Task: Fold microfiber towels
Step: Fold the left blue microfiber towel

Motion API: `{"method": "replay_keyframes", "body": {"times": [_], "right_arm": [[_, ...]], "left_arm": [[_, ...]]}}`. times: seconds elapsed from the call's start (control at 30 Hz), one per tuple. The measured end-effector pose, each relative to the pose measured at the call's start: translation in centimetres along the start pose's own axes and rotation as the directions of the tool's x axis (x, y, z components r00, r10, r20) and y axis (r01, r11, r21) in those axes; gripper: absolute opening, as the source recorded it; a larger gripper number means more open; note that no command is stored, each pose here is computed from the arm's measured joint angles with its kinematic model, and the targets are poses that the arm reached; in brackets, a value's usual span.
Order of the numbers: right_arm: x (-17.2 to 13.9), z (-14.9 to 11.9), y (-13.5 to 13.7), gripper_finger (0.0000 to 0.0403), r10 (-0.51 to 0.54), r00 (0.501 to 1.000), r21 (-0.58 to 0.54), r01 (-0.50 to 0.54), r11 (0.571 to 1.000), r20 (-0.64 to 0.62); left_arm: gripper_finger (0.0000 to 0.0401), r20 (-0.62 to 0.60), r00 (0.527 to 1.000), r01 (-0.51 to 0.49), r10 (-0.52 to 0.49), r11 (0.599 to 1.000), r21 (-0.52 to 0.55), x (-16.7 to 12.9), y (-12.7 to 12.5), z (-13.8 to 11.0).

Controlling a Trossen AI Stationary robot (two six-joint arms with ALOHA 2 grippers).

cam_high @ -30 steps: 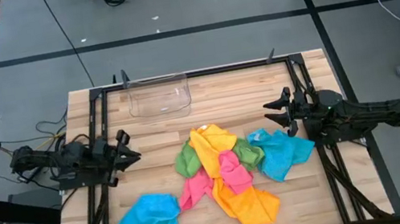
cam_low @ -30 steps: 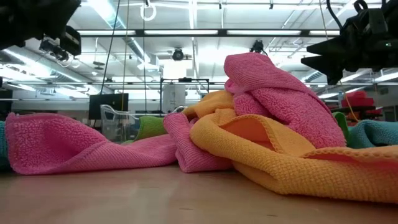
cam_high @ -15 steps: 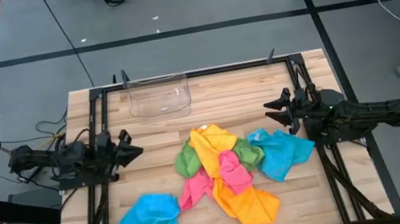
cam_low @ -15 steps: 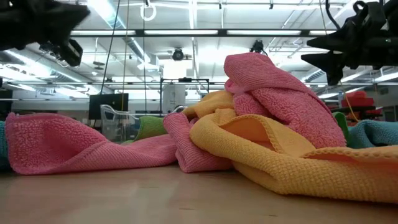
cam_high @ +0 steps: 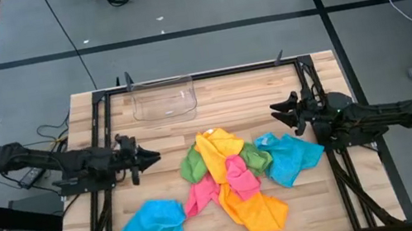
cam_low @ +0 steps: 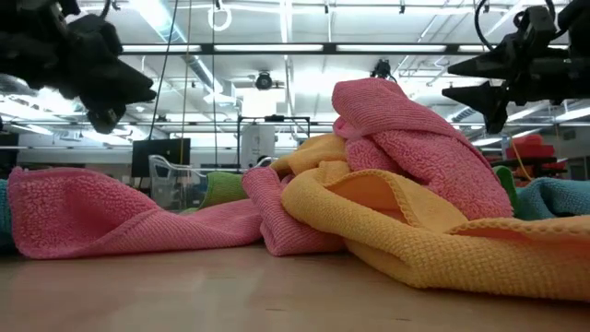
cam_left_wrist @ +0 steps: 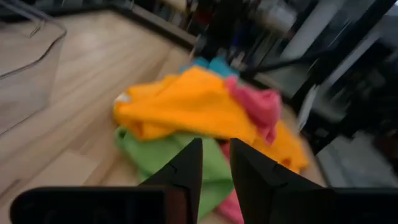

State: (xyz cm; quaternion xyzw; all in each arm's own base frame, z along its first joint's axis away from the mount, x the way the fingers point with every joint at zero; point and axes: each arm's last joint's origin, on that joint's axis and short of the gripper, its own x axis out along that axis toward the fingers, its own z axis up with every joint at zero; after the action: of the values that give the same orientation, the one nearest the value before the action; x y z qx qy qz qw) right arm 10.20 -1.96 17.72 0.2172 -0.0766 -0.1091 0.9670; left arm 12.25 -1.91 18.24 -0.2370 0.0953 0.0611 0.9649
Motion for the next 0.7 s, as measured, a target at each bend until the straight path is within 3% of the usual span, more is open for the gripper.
{"method": "replay_keyframes", "body": {"times": [0.27, 0.53, 0.7], "right_arm": [[1.2, 0.4, 0.2, 0.0201, 0.025, 0.999, -0.132, -0.02, 0.991, 0.04], [2.8, -0.3, 0.7, 0.0201, 0.067, 0.998, -0.152, -0.064, 0.986, 0.012], [3.3, -1.0, 1.4, 0.0201, 0.12, 0.993, -0.175, -0.12, 0.977, -0.012]], "left_arm": [[0.0108, -0.266, 0.948, -0.156, 0.176, 0.983, 0.095, 1.3, -1.9, 2.3], [0.0115, -0.483, 0.84, -0.188, 0.246, 0.968, 0.166, 2.9, -3.6, 3.0], [0.0128, -0.534, 0.797, -0.199, 0.281, 0.958, 0.208, 3.9, -4.2, 2.8]]}}
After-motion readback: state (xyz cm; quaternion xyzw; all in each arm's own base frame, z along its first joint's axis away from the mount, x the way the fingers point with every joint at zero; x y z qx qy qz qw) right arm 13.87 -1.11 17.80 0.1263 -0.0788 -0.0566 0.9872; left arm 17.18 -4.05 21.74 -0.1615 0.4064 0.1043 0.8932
